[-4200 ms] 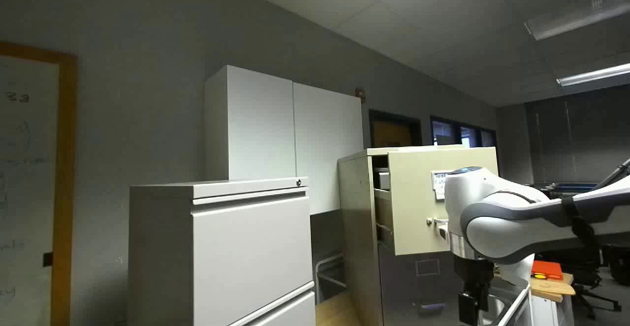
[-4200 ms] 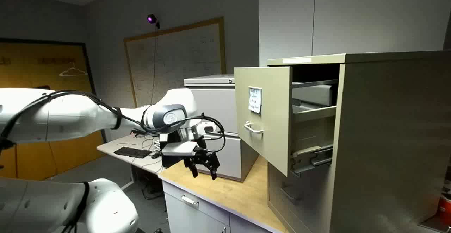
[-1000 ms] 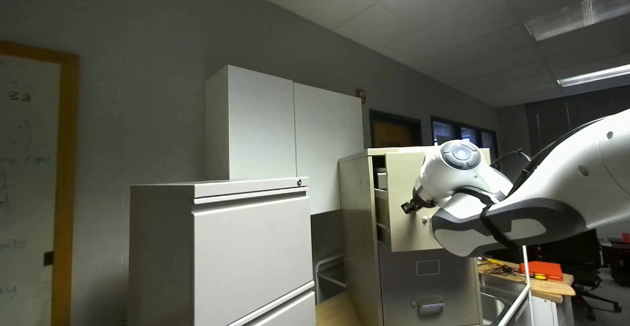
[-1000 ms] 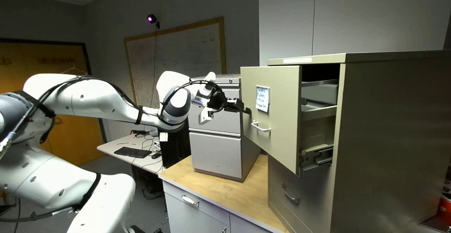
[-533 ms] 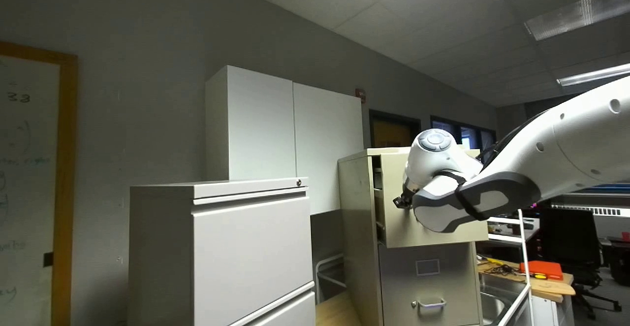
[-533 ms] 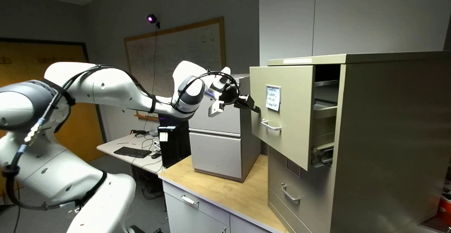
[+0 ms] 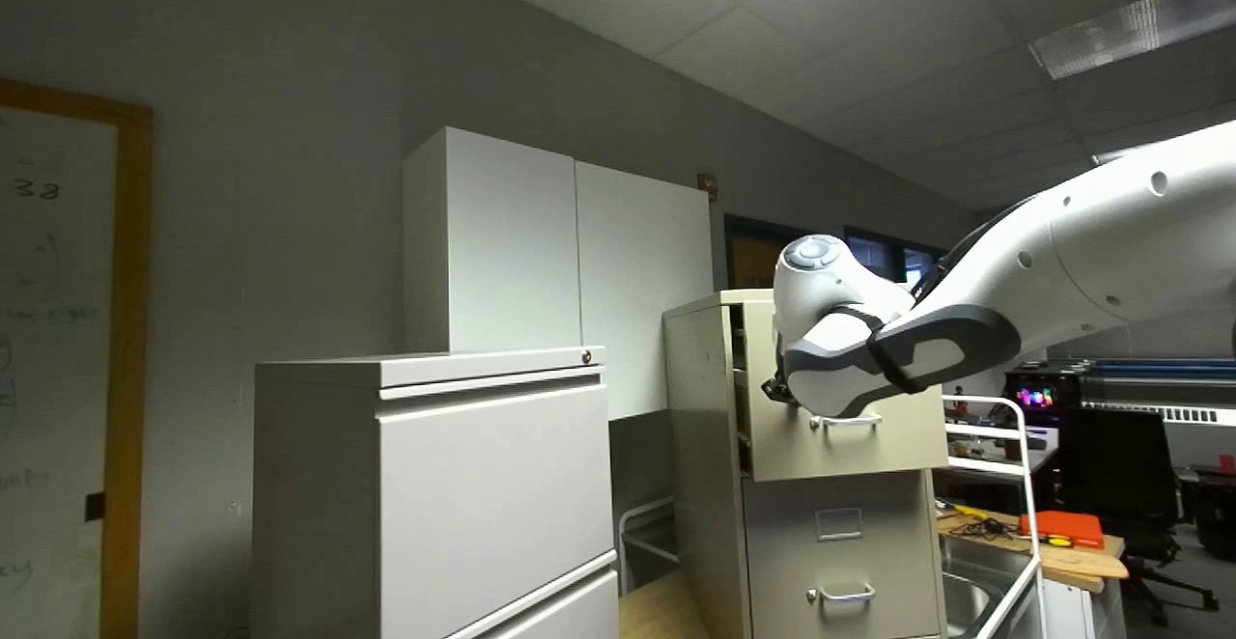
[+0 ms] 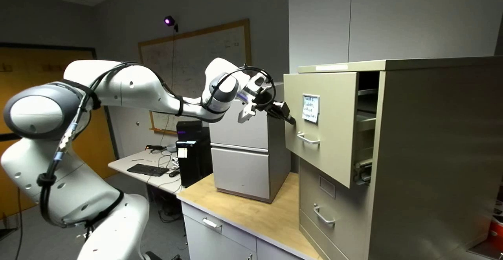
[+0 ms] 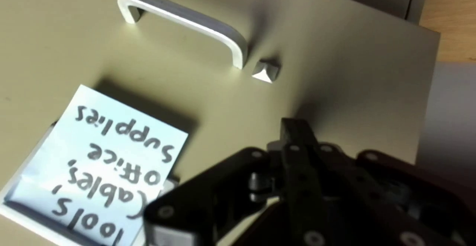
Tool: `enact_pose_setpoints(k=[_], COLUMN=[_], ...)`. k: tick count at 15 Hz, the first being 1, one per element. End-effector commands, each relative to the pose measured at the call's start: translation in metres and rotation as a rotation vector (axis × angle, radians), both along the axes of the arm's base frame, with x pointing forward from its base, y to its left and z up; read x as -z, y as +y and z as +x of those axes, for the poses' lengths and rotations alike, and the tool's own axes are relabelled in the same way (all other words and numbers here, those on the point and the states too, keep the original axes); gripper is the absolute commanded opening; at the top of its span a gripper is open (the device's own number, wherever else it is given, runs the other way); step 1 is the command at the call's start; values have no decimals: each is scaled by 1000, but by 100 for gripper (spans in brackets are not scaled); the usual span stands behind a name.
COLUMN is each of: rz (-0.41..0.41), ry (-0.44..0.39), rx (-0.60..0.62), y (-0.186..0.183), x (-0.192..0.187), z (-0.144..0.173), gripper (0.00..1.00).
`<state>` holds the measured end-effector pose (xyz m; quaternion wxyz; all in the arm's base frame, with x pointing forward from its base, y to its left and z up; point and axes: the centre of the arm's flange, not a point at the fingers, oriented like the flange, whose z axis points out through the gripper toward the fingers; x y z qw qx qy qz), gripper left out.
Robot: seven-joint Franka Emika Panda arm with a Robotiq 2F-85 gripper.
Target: Close the top drawer
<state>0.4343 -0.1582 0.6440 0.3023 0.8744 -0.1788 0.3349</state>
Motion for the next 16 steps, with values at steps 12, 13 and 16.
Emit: enact_pose_setpoints(k=[12, 13, 16], rz=[-4, -19, -39], ry=[-7, -10, -28], rx=[27, 28, 32], y=[-48, -48, -56], x=[7, 14, 33], z=[81, 81, 84], gripper=[0, 0, 0])
